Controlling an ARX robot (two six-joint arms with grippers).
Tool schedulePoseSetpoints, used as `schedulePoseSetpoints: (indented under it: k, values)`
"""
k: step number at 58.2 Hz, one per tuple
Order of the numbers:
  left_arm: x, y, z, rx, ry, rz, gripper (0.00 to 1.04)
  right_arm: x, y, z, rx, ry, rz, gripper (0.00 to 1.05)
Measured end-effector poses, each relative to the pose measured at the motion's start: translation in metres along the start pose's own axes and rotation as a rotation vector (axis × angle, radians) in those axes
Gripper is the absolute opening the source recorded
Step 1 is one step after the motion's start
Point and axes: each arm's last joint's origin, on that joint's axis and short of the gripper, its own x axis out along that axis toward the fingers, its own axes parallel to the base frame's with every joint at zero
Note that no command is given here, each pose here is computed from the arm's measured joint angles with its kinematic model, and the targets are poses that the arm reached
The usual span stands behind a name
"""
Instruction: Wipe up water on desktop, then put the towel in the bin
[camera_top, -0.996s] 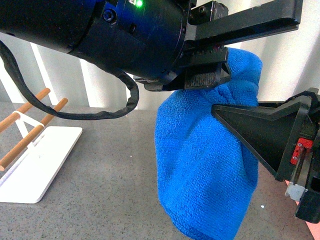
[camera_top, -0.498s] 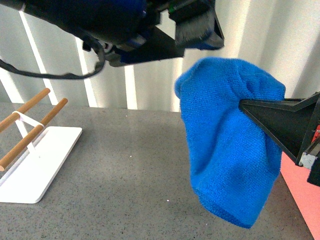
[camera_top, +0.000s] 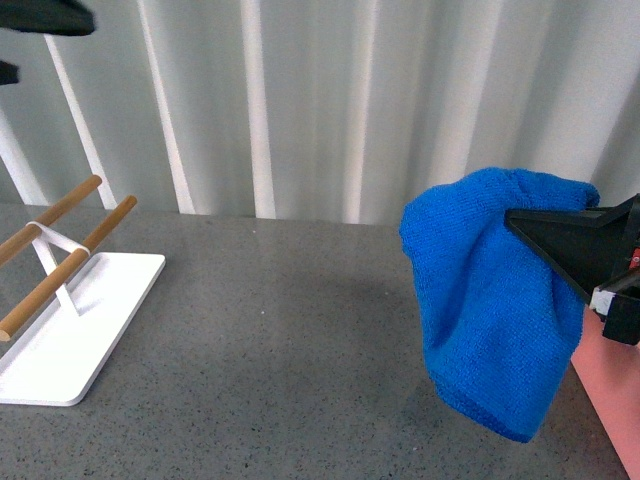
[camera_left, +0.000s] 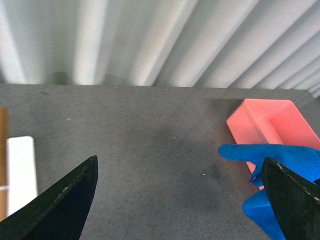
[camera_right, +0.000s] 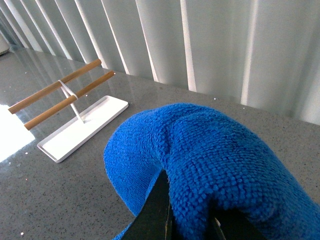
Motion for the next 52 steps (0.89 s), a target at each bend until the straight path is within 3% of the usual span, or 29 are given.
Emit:
schedulePoseSetpoints:
  k: [8, 11, 13, 17, 23, 30, 36, 52]
  values:
    - [-0.024, 0.016, -0.019, -0.02, 0.008, 0.039, 0.98, 0.001, 0.0, 0.0, 0.003, 0.006, -0.013, 0.06]
    - [-0.028, 0.019, -0.027, 0.032, -0.052, 0.145, 0.93, 0.001, -0.001, -0.001, 0.006, 0.012, -0.022, 0.06]
    - [-0.032, 0.02, -0.035, 0.099, -0.159, 0.278, 0.86, 0.001, -0.001, -0.002, 0.009, 0.016, -0.028, 0.06]
    - [-0.045, 0.019, -0.053, 0.168, -0.31, 0.424, 0.74, 0.002, -0.001, -0.002, 0.013, 0.024, -0.034, 0.06]
    - [-0.06, 0.01, -0.075, 0.209, -0.404, 0.467, 0.56, 0.003, -0.001, -0.002, 0.013, 0.032, -0.032, 0.06]
    - [-0.067, -0.002, -0.097, 0.214, -0.401, 0.466, 0.33, 0.004, -0.001, -0.003, 0.015, 0.049, -0.045, 0.06]
    - [-0.073, -0.013, -0.117, 0.218, -0.396, 0.462, 0.04, 0.003, -0.003, -0.007, 0.037, 0.09, -0.083, 0.06]
    - [-0.083, -0.034, -0.144, 0.218, -0.396, 0.473, 0.04, 0.015, -0.007, -0.002, 0.062, 0.184, -0.174, 0.06]
